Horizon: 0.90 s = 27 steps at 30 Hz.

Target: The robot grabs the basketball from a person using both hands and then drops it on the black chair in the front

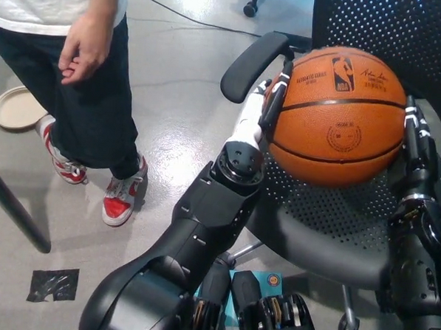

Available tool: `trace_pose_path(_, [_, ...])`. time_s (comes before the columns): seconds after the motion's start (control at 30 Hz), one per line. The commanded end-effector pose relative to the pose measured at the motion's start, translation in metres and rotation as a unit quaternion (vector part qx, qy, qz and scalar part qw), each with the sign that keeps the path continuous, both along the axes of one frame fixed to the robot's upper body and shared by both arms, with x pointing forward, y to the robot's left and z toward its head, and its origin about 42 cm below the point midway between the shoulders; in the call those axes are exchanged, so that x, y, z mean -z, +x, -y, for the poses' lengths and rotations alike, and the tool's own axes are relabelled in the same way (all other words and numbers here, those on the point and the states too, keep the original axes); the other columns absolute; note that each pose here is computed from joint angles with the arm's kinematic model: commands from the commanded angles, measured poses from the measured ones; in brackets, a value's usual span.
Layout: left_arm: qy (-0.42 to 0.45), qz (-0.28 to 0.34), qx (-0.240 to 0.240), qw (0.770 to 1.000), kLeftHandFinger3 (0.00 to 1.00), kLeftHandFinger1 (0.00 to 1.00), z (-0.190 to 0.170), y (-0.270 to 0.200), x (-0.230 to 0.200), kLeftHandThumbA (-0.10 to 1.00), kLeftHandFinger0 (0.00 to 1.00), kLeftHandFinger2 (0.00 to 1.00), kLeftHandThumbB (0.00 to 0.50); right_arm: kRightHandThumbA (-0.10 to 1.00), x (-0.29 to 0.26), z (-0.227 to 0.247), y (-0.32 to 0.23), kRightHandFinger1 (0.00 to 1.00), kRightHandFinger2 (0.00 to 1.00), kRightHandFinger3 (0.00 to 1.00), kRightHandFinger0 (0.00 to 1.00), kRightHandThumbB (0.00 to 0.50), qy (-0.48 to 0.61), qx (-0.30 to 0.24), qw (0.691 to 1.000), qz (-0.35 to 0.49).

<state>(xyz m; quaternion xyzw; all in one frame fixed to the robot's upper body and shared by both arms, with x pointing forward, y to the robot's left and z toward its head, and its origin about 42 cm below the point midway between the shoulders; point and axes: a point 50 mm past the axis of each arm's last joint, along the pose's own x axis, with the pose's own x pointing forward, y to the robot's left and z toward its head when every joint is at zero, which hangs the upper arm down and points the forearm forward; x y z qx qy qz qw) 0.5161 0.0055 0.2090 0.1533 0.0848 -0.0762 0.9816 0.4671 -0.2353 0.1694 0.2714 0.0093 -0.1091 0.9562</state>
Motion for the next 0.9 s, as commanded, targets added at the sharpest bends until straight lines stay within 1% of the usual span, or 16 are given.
trace_pose_path(0.0, [-0.03,0.079,0.101,0.991,1.0,1.0,0.081,-0.016,-0.058,1.0,1.0,1.0,0.127,1.0,-0.063,-0.056,0.026,1.0,1.0,1.0,1.0,0.218,0.019,-0.117,0.986,0.12])
trace_pose_path(0.13, [-0.037,0.065,0.111,0.991,1.0,1.0,0.075,-0.011,-0.058,1.0,1.0,1.0,0.14,1.0,-0.065,-0.051,0.029,1.0,1.0,1.0,1.0,0.224,-0.015,-0.124,0.986,0.109])
trace_pose_path(0.17, [-0.036,0.071,0.112,0.991,1.0,1.0,0.069,-0.005,-0.063,1.0,1.0,1.0,0.157,1.0,-0.071,-0.043,0.032,1.0,1.0,1.0,1.0,0.249,-0.044,-0.124,0.986,0.102])
trace_pose_path(0.2, [-0.04,0.08,0.107,0.99,1.0,1.0,0.058,0.002,-0.07,1.0,1.0,1.0,0.184,1.0,-0.079,-0.029,0.038,1.0,1.0,1.0,1.0,0.249,-0.087,-0.109,0.986,0.094])
trace_pose_path(0.27, [-0.028,0.099,0.091,0.991,1.0,1.0,0.037,0.015,-0.083,1.0,1.0,1.0,0.204,1.0,-0.093,-0.005,0.046,1.0,1.0,1.0,1.0,0.247,-0.102,-0.086,0.986,0.103])
trace_pose_path(0.33, [-0.016,0.124,0.068,0.99,1.0,1.0,0.02,0.024,-0.093,1.0,1.0,1.0,0.198,1.0,-0.102,0.017,0.049,1.0,1.0,1.0,1.0,0.265,-0.112,-0.074,0.986,0.102])
trace_pose_path(0.37, [-0.025,0.132,0.05,0.99,1.0,1.0,-0.006,0.037,-0.107,1.0,1.0,1.0,0.227,1.0,-0.114,0.054,0.053,1.0,1.0,1.0,1.0,0.237,-0.145,-0.043,0.982,0.11])
trace_pose_path(0.43, [-0.023,0.153,0.039,0.987,1.0,1.0,-0.03,0.048,-0.121,1.0,1.0,1.0,0.22,1.0,-0.125,0.081,0.055,1.0,1.0,1.0,1.0,0.254,-0.169,-0.021,0.979,0.112])
trace_pose_path(0.5, [-0.019,0.164,0.018,0.986,1.0,1.0,-0.069,0.061,-0.143,1.0,1.0,1.0,0.219,1.0,-0.143,0.128,0.054,1.0,1.0,1.0,1.0,0.262,-0.183,0.005,0.977,0.113])
trace_pose_path(0.53, [-0.024,0.184,0.008,0.983,1.0,1.0,-0.084,0.064,-0.151,1.0,1.0,1.0,0.201,1.0,-0.148,0.144,0.052,1.0,1.0,1.0,1.0,0.264,-0.189,0.023,0.975,0.111])
trace_pose_path(0.57, [-0.02,0.203,0.004,0.979,1.0,1.0,-0.109,0.069,-0.162,1.0,1.0,1.0,0.215,1.0,-0.159,0.165,0.044,1.0,1.0,1.0,1.0,0.232,-0.204,0.04,0.971,0.118])
trace_pose_path(0.6, [-0.026,0.199,-0.011,0.98,1.0,1.0,-0.123,0.072,-0.17,1.0,1.0,1.0,0.241,1.0,-0.164,0.178,0.041,1.0,1.0,1.0,1.0,0.232,-0.206,0.046,0.97,0.12])
trace_pose_path(0.63, [-0.046,0.204,-0.023,0.978,1.0,1.0,-0.14,0.074,-0.179,1.0,1.0,1.0,0.24,1.0,-0.17,0.193,0.036,1.0,1.0,1.0,1.0,0.235,-0.213,0.058,0.967,0.123])
trace_pose_path(0.8, [-0.02,0.245,-0.037,0.969,1.0,1.0,-0.178,0.073,-0.196,1.0,1.0,1.0,0.2,1.0,-0.188,0.214,0.02,1.0,1.0,1.0,1.0,0.249,-0.22,0.075,0.963,0.135])
trace_pose_path(0.83, [-0.033,0.242,-0.035,0.969,1.0,1.0,-0.183,0.073,-0.195,1.0,1.0,1.0,0.23,1.0,-0.19,0.214,0.016,1.0,1.0,1.0,1.0,0.223,-0.223,0.075,0.961,0.147])
trace_pose_path(0.87, [-0.02,0.248,-0.031,0.968,1.0,1.0,-0.185,0.07,-0.193,1.0,1.0,1.0,0.215,1.0,-0.19,0.215,0.012,1.0,1.0,1.0,1.0,0.21,-0.233,0.073,0.958,0.152])
